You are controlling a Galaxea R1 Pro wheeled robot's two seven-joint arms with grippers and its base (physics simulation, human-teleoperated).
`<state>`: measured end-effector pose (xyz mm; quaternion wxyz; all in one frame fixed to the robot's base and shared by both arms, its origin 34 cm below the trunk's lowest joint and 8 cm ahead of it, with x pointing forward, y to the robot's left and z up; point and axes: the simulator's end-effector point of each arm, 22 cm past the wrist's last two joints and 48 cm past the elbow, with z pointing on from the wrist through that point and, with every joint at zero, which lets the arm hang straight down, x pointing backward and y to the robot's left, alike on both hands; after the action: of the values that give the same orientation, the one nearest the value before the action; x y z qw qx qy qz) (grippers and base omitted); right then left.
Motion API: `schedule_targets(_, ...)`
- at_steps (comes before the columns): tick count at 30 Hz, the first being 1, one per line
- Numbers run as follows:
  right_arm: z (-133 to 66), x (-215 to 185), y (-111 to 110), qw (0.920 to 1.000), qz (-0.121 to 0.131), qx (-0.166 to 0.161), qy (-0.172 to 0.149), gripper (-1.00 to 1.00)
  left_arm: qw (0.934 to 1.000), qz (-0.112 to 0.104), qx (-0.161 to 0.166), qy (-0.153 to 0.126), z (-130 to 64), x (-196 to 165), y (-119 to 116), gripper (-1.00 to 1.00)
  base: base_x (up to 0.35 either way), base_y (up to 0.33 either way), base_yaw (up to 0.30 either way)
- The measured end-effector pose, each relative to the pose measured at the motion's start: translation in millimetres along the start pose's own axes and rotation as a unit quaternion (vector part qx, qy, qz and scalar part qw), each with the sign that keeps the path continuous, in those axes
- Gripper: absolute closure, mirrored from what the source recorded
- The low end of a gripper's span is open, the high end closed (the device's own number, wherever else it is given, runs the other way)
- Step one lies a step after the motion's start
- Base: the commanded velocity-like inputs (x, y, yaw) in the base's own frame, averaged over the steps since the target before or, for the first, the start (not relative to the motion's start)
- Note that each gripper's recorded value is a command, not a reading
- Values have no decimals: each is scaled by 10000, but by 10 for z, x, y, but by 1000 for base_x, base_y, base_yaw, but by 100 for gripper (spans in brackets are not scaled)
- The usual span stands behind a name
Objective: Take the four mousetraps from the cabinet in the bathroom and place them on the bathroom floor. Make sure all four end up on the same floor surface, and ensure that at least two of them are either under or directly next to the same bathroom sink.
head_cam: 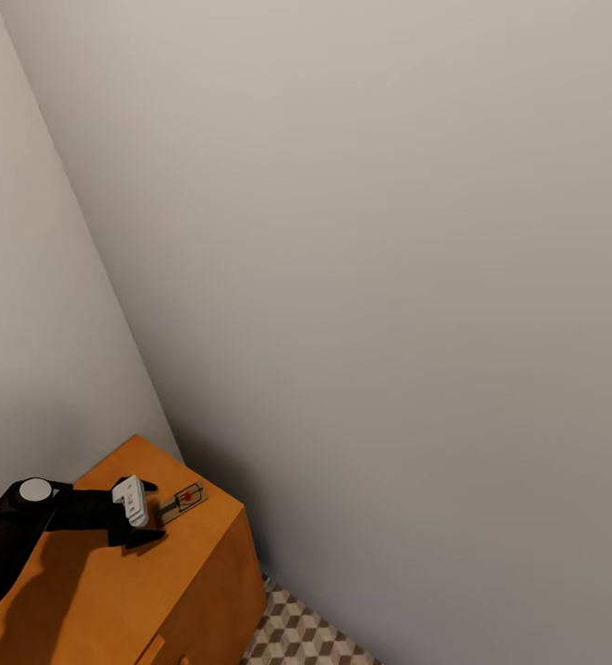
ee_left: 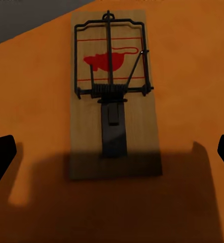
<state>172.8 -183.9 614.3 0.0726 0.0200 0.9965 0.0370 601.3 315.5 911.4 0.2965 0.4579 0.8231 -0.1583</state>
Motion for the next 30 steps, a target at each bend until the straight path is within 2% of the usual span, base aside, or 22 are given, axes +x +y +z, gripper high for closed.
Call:
schedule_targets(8, 0, -1, 0, 10000, 0, 0, -1, -100, 9999, 102, 29, -69, 11, -2, -13, -100, 0, 0, 0)
schedule_targets(18, 0, 1, 0, 10000, 0, 0, 2, -100, 9992, 14, 157, -364, 0, -87, -60, -100, 0, 0, 0)
schedule_targets(30, 0, 0, 0, 10000, -1, 0, -1, -100, 9990, -4, 199, -407, -14, -96, -72, -100, 0, 0, 0)
